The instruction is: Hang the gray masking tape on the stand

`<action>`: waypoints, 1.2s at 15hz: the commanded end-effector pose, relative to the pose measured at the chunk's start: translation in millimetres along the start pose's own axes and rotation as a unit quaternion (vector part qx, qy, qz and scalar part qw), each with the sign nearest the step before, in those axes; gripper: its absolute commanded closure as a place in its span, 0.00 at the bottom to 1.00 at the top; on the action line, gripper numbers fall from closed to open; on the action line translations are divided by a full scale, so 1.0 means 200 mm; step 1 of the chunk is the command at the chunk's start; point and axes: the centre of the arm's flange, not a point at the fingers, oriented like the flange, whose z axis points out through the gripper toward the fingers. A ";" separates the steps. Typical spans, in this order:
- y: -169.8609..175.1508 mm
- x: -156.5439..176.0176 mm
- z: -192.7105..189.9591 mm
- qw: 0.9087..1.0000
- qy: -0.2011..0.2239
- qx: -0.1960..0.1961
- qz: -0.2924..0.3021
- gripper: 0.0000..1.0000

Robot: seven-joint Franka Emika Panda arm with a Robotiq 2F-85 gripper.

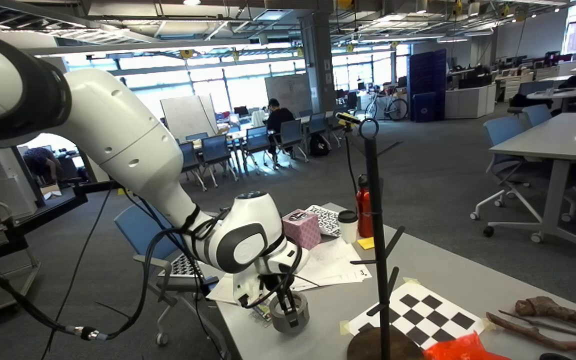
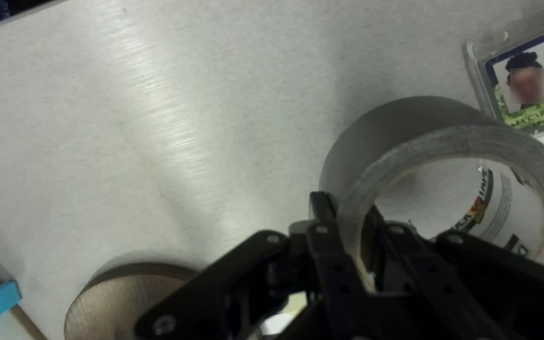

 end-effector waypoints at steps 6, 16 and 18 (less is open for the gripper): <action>0.25 -0.12 -0.35 0.999 0.019 -0.048 -0.007 0.96; 0.28 -0.13 -0.39 0.998 0.025 -0.053 -0.009 0.84; 0.27 -0.13 -0.39 0.998 0.024 -0.054 -0.009 0.96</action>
